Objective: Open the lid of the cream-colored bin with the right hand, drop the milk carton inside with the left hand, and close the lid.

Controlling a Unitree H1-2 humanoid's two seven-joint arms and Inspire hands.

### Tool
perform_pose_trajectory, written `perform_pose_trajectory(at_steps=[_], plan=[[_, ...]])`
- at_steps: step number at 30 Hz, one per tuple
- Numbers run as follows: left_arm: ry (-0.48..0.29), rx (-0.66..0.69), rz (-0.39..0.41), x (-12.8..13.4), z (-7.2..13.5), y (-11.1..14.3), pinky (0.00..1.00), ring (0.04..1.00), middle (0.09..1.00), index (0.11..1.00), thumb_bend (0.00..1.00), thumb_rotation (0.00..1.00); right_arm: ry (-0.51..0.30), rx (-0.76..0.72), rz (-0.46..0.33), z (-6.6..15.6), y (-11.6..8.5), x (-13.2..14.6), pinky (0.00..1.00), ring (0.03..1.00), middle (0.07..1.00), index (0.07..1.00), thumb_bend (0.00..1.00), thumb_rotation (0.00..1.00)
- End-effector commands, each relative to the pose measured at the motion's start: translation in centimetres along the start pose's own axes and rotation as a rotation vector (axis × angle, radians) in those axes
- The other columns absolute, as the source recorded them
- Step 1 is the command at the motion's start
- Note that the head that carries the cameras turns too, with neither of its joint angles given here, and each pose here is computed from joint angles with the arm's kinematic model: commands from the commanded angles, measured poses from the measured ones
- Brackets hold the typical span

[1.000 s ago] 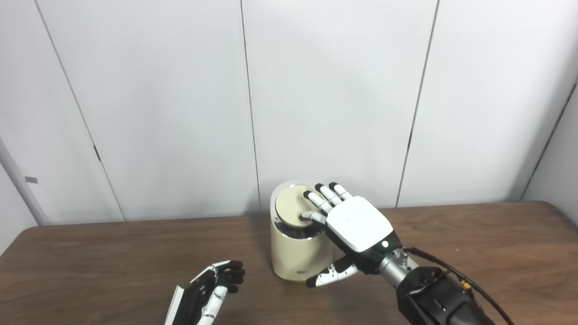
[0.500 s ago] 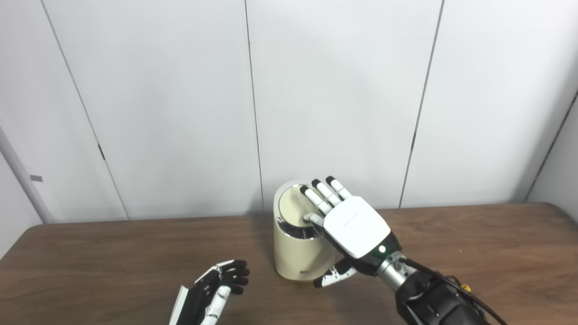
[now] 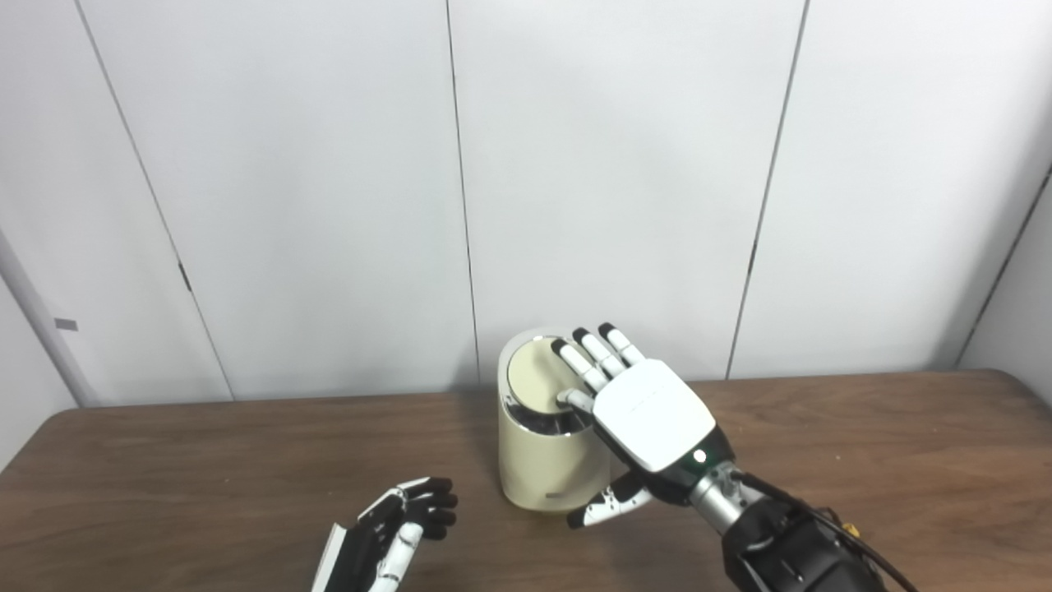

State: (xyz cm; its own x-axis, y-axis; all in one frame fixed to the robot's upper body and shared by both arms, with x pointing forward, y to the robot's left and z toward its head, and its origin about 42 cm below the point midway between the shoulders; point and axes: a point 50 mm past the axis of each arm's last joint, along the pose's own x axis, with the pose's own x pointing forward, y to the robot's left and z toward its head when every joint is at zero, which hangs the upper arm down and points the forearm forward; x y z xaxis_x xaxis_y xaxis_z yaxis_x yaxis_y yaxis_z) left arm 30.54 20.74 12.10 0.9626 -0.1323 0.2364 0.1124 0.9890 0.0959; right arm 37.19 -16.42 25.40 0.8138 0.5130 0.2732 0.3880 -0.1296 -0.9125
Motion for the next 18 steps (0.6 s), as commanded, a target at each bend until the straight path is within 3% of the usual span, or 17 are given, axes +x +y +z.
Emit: perform_pose_trajectory(at_steps=[1,3,7,9,18], plan=[[-0.014,-0.003,0.011,-0.3,0.0,0.0,0.63,0.66,0.696,0.735,0.49,0.77,0.014,0.014,0.024,-0.9,0.1,-0.1,1.0,1.0,1.0,0.75,0.79,0.7],[-0.017,0.009,0.016,-0.3,0.0,0.1,0.63,0.667,0.696,0.732,0.49,0.77,0.027,0.045,0.006,-1.1,-0.1,-0.1,1.0,1.0,1.0,0.771,0.78,0.7],[-0.017,0.014,0.02,-0.4,0.2,0.1,0.62,0.698,0.7,0.727,0.46,0.77,0.07,0.106,-0.035,-1.3,-0.5,-0.2,1.0,1.0,1.0,0.937,0.75,0.7],[-0.011,0.011,0.02,-0.4,0.2,0.0,0.63,0.706,0.702,0.727,0.46,0.77,0.092,0.155,-0.073,-1.4,-0.5,-0.2,1.0,1.0,1.0,0.977,0.75,0.7],[-0.013,0.024,0.016,-0.5,0.2,0.1,0.64,0.71,0.708,0.728,0.47,0.78,0.143,0.209,-0.125,-1.9,-1.0,-0.4,1.0,1.0,1.0,1.0,0.73,0.71]])
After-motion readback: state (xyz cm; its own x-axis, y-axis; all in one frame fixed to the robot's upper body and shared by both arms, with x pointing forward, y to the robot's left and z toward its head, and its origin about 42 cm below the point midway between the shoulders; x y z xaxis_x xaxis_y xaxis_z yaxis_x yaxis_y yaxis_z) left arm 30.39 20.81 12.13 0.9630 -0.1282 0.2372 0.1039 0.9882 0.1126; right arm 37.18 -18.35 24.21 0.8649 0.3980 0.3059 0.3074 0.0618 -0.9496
